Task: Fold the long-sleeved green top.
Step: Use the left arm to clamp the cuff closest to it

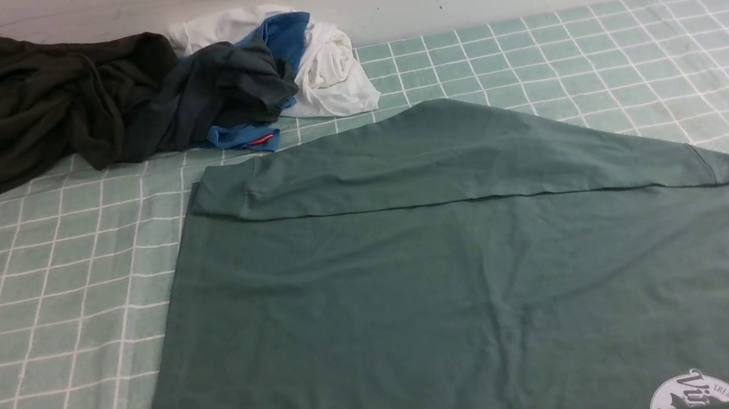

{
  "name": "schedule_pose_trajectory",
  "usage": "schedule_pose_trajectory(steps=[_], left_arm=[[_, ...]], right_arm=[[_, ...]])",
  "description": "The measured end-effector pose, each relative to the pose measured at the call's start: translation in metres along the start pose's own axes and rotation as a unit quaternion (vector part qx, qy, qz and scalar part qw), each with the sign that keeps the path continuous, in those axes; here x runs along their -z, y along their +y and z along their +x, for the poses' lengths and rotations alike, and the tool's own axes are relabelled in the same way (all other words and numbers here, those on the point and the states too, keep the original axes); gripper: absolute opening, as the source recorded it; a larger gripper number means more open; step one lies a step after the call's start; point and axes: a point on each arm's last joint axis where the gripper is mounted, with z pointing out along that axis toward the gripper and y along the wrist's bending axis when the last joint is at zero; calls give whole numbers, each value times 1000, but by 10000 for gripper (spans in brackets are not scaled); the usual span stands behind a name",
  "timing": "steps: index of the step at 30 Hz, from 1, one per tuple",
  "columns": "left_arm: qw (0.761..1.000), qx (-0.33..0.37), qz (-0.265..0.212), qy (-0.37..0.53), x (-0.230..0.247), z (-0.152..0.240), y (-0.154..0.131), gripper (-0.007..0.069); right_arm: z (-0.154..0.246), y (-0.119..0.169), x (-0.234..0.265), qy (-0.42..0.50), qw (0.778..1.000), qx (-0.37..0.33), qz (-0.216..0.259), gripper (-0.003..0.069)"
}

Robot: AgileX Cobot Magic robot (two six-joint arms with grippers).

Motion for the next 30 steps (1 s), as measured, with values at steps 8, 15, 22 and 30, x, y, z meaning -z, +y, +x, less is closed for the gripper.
schedule_pose_trajectory(steps=[8, 15, 22, 30], left_arm=[[1000, 3, 1, 0, 0, 0, 0, -3], [978, 205, 50, -3, 0, -2, -9, -3], [836, 531, 139, 1, 3, -12, -21, -3], [835, 529, 150, -6, 4, -15, -22, -3]], right_arm=[[0, 0, 0, 0, 1000, 0, 0, -14], [0, 0, 0, 0, 1000, -12, -3, -14], [0, 9, 0, 14, 961, -273, -49, -14], [-5, 18, 2, 28, 854, -509, -101, -14]])
